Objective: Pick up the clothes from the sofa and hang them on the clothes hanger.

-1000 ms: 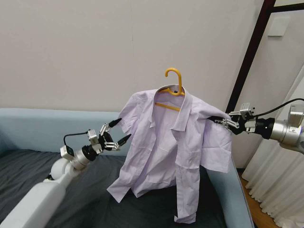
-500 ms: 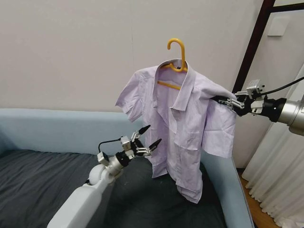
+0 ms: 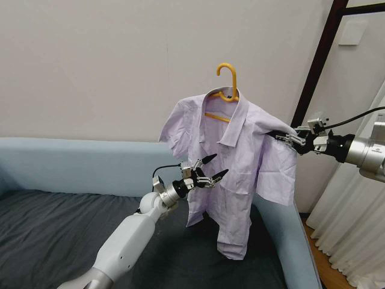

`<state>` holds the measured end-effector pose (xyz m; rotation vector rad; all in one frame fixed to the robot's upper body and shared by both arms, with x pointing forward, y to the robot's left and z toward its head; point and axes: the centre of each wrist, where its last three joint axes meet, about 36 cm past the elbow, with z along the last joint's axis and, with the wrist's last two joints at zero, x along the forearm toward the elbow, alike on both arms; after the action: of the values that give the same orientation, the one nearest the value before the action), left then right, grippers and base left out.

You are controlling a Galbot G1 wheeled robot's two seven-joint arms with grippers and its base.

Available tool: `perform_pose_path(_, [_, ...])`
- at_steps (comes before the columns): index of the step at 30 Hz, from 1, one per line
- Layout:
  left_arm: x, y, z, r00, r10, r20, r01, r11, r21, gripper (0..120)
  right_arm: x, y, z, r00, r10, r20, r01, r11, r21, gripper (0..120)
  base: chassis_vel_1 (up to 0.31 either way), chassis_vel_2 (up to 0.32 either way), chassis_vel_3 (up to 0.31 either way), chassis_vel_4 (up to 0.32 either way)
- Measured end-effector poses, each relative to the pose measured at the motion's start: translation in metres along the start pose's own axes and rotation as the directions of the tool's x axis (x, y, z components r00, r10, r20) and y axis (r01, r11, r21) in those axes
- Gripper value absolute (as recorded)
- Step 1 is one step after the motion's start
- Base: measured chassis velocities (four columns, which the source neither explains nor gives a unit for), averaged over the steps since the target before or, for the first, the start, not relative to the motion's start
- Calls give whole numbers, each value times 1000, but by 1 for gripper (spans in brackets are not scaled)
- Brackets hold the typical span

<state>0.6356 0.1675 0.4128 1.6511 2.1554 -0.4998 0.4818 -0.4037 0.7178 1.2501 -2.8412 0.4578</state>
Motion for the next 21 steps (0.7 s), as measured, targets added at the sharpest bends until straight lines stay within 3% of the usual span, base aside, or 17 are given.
perform_pose_path(3, [-6,12,0,999,40,7,-40,999,34,88,-1,0,3,1000,-19,4,19,1000,-4,0,0,0,0,0])
perform_pose_path(4, [-9,21,-1,997,74,21,-76,995,61,79,-2,3,6,999,-31,4,31,999,-7,0,0,0,0,0])
perform_pose_path(8, [-9,26,3,992,126,30,-128,987,96,67,-3,4,11,999,-42,16,42,999,-9,0,0,0,0,0])
perform_pose_path(15, [-2,19,8,988,148,32,-151,982,114,44,-5,4,16,998,-60,32,60,998,-7,0,0,0,0,0])
perform_pose_path(17, [3,20,5,989,144,26,-146,983,107,32,-6,4,17,997,-62,38,62,998,-9,0,0,0,0,0])
perform_pose_path(21, [7,22,-2,990,138,24,-139,986,97,22,-7,4,17,997,-61,43,62,998,-7,0,0,0,0,0])
